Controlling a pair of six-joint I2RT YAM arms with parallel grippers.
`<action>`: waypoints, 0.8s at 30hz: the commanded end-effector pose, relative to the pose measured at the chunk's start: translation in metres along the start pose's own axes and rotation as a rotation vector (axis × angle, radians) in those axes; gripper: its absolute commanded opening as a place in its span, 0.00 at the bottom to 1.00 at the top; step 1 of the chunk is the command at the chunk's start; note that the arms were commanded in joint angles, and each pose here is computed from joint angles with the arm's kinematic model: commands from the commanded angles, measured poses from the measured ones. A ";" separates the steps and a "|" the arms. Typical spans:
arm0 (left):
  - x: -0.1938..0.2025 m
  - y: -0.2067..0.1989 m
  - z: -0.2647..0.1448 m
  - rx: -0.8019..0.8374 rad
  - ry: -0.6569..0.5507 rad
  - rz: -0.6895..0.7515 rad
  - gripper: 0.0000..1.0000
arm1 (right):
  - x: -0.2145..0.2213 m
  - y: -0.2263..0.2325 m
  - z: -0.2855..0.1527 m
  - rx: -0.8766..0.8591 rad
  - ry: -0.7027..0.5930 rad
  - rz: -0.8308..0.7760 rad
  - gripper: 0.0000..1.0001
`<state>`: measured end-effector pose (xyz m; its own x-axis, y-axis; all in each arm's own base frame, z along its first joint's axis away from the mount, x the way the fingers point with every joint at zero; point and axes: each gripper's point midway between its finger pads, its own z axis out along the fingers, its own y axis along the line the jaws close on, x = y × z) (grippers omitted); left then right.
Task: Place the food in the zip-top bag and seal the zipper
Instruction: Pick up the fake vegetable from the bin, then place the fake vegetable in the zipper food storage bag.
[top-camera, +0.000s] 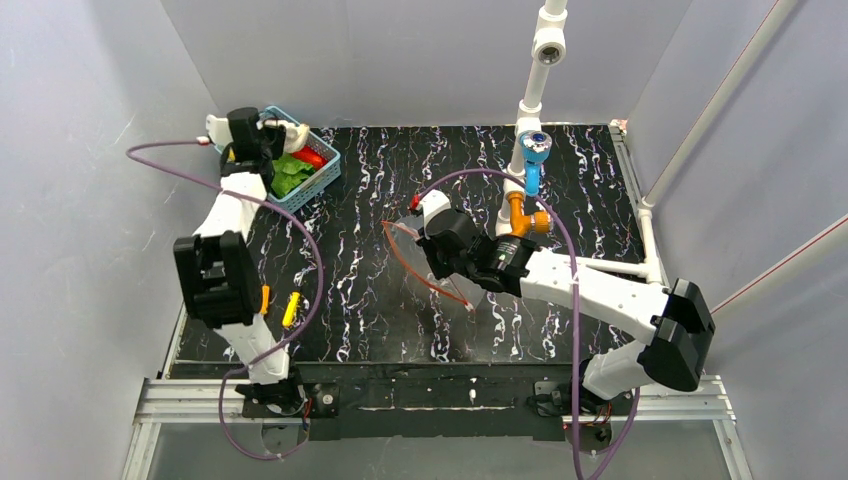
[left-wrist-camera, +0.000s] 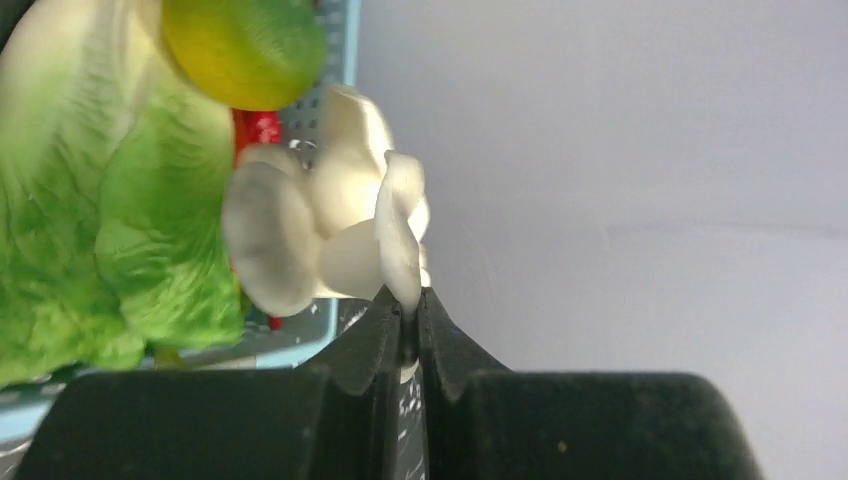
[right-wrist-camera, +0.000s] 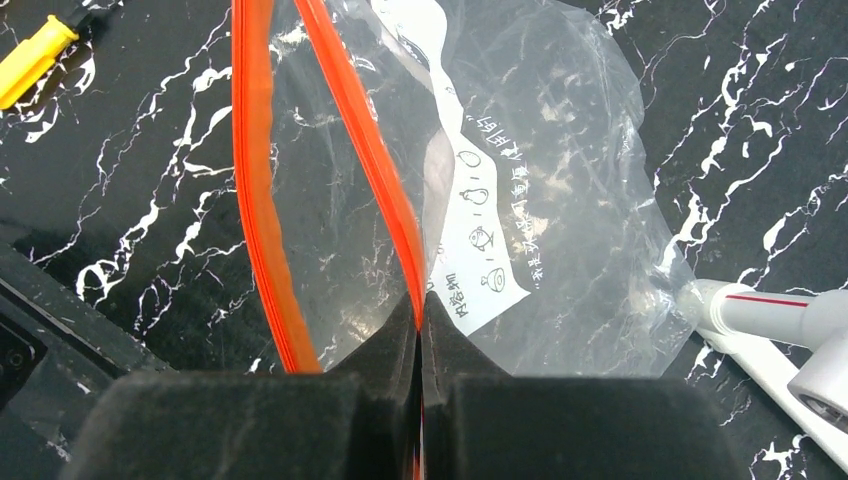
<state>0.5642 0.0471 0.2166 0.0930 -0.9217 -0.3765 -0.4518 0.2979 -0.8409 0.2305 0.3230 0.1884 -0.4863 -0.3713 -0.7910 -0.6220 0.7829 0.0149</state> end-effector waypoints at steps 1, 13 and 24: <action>-0.032 -0.068 -0.096 0.186 0.002 0.219 0.00 | -0.022 0.003 0.002 -0.006 -0.040 0.073 0.01; 0.026 -0.051 -0.328 0.517 0.391 0.469 0.00 | -0.056 0.013 -0.008 -0.026 -0.017 0.180 0.01; 0.057 -0.022 -0.441 0.715 0.555 0.469 0.00 | -0.058 0.041 0.005 -0.113 0.060 0.287 0.01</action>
<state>0.1999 -0.1042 0.4058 -0.3363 -0.6472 -0.6841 0.2951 0.6174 -0.7292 0.2381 0.3682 0.2294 -0.6387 -0.2013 -0.7427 -0.5401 0.8047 0.2464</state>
